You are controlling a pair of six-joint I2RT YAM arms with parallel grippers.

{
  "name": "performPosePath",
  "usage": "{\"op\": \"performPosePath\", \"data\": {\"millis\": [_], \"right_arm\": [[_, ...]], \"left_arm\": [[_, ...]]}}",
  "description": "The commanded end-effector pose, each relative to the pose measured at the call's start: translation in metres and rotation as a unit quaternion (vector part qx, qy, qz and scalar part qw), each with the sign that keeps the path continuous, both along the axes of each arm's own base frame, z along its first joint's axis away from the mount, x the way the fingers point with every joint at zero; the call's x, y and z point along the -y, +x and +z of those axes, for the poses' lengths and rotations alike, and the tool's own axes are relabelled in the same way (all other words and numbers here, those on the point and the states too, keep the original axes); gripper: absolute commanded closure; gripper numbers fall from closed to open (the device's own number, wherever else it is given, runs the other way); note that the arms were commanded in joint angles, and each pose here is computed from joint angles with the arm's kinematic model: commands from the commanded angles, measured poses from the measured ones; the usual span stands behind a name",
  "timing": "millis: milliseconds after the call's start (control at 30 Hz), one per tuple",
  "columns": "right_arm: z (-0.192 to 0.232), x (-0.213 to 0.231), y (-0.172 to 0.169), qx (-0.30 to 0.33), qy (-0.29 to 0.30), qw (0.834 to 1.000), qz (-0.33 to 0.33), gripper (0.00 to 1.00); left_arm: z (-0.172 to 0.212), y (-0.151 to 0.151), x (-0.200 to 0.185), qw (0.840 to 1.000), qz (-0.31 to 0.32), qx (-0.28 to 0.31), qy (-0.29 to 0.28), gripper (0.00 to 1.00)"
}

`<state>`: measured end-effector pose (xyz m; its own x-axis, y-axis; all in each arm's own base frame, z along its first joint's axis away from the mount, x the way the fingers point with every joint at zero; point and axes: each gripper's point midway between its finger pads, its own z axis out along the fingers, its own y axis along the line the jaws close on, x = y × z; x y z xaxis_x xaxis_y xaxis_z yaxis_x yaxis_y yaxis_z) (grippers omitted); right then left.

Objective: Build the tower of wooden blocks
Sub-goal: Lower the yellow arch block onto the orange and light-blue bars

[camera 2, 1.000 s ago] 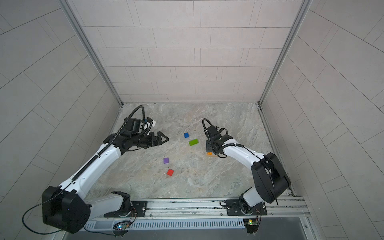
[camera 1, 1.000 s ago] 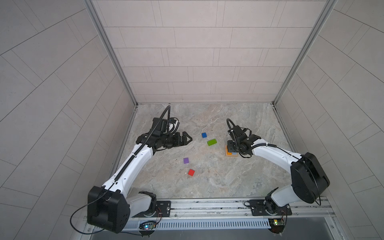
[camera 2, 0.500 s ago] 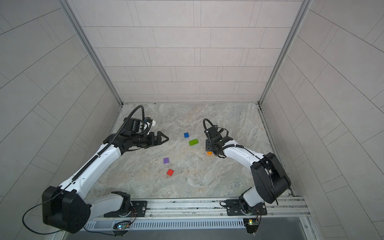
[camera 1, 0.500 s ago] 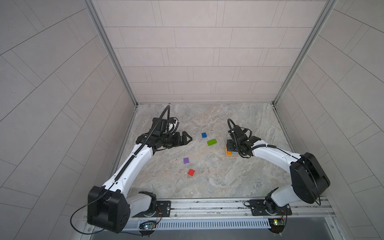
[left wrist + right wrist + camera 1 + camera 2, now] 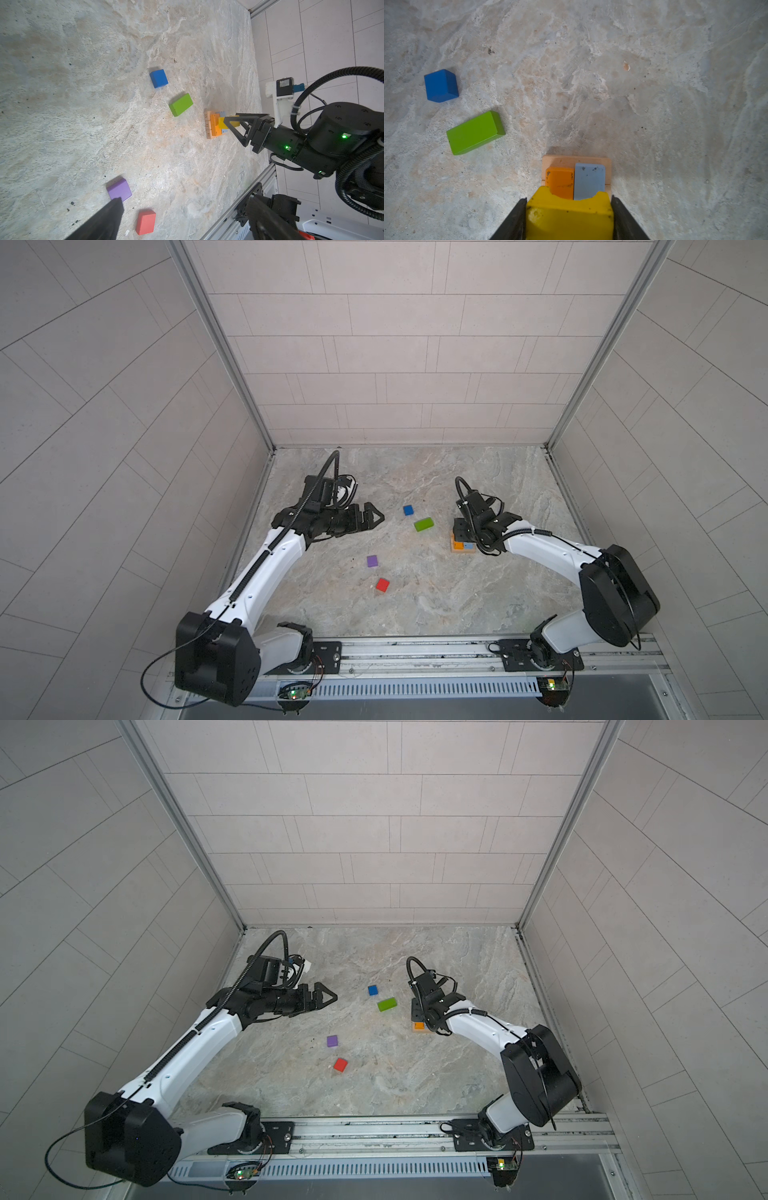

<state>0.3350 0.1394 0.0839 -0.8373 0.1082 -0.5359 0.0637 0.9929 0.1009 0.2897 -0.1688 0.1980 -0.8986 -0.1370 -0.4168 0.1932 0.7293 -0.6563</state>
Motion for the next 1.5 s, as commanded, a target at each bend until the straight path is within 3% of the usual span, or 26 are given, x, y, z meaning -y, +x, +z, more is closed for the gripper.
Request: {"op": "performPosePath", "data": {"millis": [0,1467], "right_arm": [[0.001,0.003,0.006,0.007,-0.003,1.0,-0.015,0.51],[-0.017,0.005,0.002,-0.009,-0.006,1.0,-0.02,0.48]], "left_arm": [[-0.001,-0.001,-0.001,1.0,-0.001,0.002,-0.003,0.0],[-0.002,-0.002,-0.001,1.0,0.0,0.0,-0.002,0.0]]}}
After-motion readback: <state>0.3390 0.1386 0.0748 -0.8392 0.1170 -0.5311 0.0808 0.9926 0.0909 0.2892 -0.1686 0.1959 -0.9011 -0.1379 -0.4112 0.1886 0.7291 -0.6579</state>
